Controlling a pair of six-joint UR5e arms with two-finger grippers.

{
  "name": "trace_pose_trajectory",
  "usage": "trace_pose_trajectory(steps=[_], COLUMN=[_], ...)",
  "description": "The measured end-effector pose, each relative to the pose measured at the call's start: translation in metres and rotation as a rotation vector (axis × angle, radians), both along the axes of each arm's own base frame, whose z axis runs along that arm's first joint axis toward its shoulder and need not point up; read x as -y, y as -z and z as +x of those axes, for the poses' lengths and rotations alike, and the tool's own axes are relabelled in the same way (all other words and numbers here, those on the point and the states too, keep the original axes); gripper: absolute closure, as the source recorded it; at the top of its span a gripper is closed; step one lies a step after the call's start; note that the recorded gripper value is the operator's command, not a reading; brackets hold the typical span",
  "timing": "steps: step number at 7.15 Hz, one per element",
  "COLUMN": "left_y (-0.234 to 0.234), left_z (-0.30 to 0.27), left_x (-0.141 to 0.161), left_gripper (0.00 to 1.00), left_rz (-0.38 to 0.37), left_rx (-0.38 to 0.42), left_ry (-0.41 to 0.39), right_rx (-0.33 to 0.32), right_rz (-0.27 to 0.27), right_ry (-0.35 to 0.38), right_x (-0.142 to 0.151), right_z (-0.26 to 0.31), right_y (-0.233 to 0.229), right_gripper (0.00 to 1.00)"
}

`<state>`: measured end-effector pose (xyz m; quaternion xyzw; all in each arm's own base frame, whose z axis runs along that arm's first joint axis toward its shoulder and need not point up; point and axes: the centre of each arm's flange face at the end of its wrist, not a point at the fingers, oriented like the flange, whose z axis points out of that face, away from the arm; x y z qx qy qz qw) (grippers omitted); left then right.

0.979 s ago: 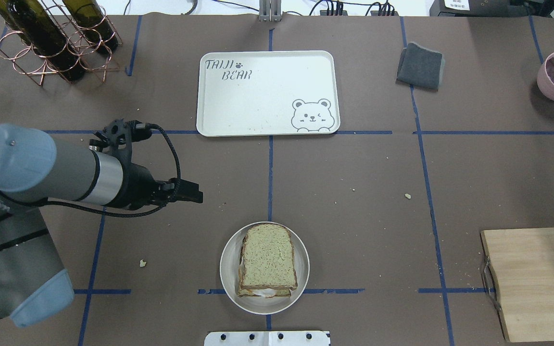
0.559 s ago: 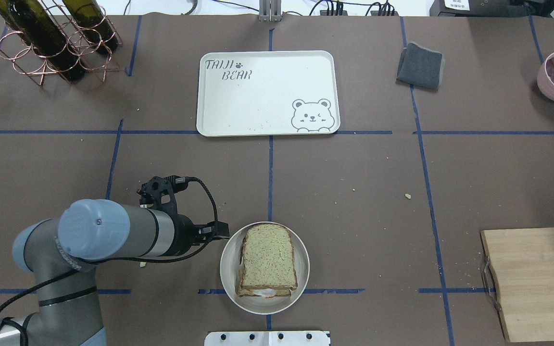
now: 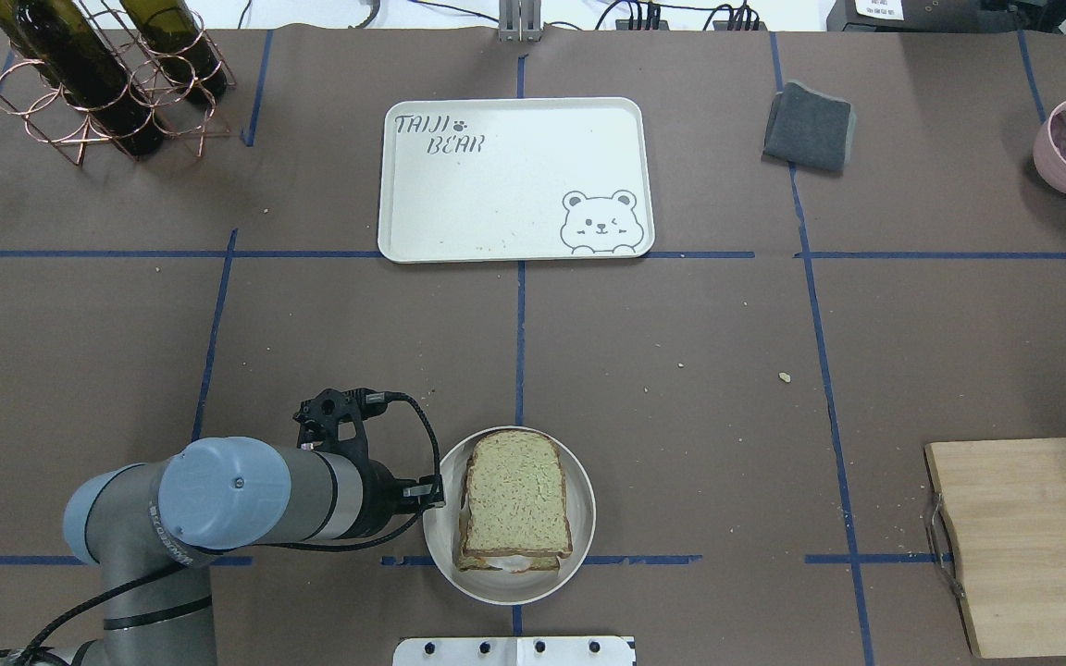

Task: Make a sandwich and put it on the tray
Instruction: 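Grasp the white plate rim with the left gripper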

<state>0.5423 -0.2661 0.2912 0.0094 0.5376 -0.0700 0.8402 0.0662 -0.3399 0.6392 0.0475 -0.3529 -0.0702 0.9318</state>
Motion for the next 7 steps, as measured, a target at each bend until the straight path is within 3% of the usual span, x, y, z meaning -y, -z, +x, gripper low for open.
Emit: trace_pose_trajectory(steps=[5, 7], left_y=[0.0008, 0.0018], left_z=[0.007, 0.0118], left_x=[-0.0059, -0.0098], left_gripper=[0.67, 0.9], left_rz=[0.003, 0.003], left_rx=[0.0, 0.001], left_ry=[-0.014, -0.022], right_rx=[0.0, -0.001], right_rz=[-0.004, -0.009], right_ry=[0.0, 0.0], right_x=[0.0003, 0.0004], right_z=[0.0, 0.0001], right_y=[-0.0032, -0.0068], right_gripper=[0.0, 0.0])
